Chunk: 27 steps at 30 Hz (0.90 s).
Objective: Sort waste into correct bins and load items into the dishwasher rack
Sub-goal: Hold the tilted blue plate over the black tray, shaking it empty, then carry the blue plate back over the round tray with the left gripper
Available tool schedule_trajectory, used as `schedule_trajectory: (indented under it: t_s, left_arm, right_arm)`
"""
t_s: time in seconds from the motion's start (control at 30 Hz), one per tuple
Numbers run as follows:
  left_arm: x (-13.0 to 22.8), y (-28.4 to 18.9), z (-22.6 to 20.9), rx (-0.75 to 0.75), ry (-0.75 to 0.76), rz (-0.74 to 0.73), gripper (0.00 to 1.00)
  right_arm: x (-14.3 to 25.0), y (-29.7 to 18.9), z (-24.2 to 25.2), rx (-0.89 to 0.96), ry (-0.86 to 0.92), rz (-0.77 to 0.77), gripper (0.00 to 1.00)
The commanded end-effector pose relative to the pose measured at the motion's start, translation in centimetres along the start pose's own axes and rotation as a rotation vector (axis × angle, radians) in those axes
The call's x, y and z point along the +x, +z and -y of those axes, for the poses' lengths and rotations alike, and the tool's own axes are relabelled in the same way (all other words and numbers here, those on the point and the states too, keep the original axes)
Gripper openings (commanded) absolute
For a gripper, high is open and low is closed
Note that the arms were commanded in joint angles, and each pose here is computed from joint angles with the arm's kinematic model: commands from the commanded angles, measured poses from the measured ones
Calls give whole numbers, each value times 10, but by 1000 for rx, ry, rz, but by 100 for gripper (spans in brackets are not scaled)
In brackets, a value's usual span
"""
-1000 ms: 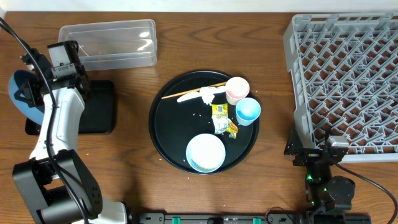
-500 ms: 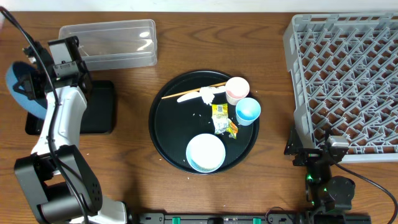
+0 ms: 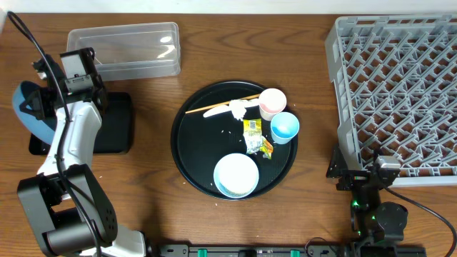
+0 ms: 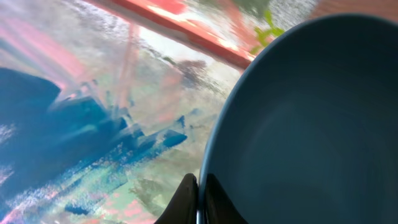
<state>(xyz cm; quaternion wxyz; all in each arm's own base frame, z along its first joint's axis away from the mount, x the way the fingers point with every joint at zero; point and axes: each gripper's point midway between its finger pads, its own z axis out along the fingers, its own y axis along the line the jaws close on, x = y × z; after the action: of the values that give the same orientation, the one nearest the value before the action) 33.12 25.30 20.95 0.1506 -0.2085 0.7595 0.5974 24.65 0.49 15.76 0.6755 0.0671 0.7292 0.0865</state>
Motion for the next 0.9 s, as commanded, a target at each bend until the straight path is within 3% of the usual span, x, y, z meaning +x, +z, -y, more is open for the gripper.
schedule_trajectory:
  t_s: [0.0, 0.13, 0.47, 0.57, 0.7, 0.87]
  left_arm:
    - [-4, -5, -24, -123, -81, -4, 6]
    - [-9, -12, -52, -185, -193, 5, 6]
    - [-25, -53, -103, -138, -496, 118, 6]
    - [-40, -83, -99, -28, -520, 208, 6]
    - [-55, -124, -68, 194, -428, 326, 6]
    - [-51, -162, -32, 469, -451, 361, 7]
  right_arm:
    - [2, 0, -1, -1, -15, -6, 99]
    - [2, 0, -1, -1, -15, -6, 99]
    - [2, 0, -1, -1, -15, -6, 99]
    - [2, 0, -1, -1, -15, -6, 99]
    - [2, 0, -1, -1, -15, -6, 99]
    - [2, 0, -1, -1, -15, -6, 99]
